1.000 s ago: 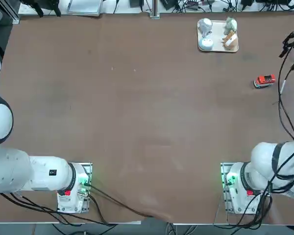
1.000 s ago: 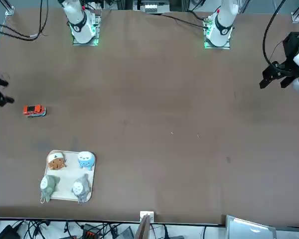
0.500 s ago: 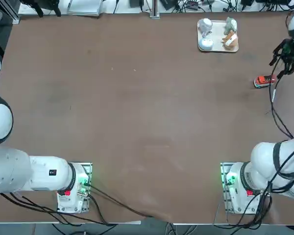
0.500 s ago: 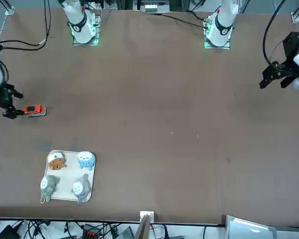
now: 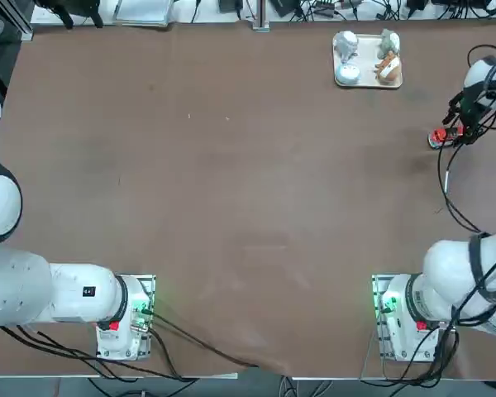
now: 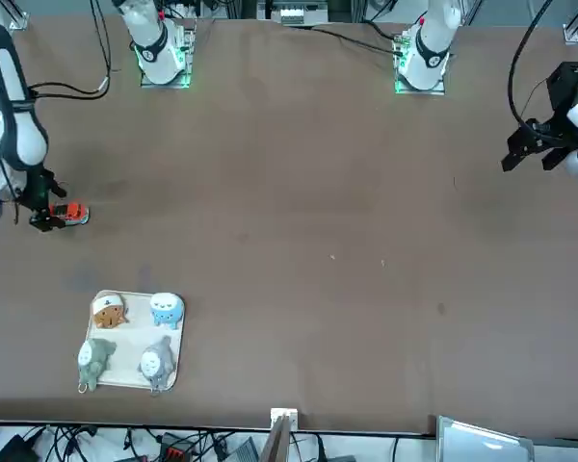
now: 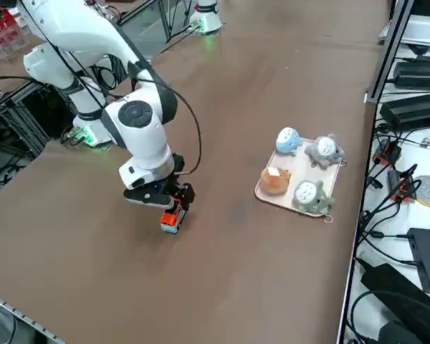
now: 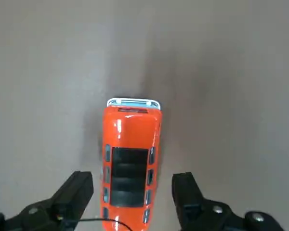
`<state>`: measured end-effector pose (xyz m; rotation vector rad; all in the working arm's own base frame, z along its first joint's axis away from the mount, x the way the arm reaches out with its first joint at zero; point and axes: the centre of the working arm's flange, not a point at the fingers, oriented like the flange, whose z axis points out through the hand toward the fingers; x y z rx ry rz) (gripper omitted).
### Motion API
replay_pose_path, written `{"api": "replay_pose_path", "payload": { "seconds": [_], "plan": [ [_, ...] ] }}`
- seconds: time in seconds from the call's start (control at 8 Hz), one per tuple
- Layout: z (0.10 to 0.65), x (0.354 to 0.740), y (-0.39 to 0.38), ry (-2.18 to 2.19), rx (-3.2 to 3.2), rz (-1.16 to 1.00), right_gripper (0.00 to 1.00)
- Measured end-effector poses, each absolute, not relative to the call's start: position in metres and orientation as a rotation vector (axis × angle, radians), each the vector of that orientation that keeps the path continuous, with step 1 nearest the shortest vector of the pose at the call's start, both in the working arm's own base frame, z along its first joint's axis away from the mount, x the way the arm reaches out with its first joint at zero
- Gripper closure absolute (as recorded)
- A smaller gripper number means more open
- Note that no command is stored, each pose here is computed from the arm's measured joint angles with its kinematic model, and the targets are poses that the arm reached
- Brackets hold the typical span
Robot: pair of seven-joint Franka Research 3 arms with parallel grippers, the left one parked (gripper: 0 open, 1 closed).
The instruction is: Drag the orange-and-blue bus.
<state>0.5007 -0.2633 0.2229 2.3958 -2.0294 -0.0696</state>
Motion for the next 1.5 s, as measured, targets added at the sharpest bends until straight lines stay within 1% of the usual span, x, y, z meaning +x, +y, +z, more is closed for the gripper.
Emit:
{"api": "replay_pose_path", "payload": {
  "seconds": [0.12, 0.38, 0.5, 0.62, 0.75, 1.0, 1.5],
  "plan": [
    [0.2212, 0.4992, -0.2635, -2.036, 2.396, -0.047, 0.00],
    [0.2165, 0.4951, -0.2639, -2.055, 2.388, -0.016, 0.04],
    [0.2144, 0.4931, -0.2645, -2.081, 2.368, -0.011, 0.12],
    [0.2131, 0.4931, -0.2642, -2.108, 2.346, -0.002, 0.17],
    [0.2149, 0.4947, -0.2634, -2.131, 2.330, 0.013, 0.37],
    [0.2161, 0.4950, -0.2634, -2.146, 2.317, 0.017, 0.40],
    [0.2159, 0.4961, -0.2602, -2.154, 2.310, 0.011, 0.40]
  ]
}}
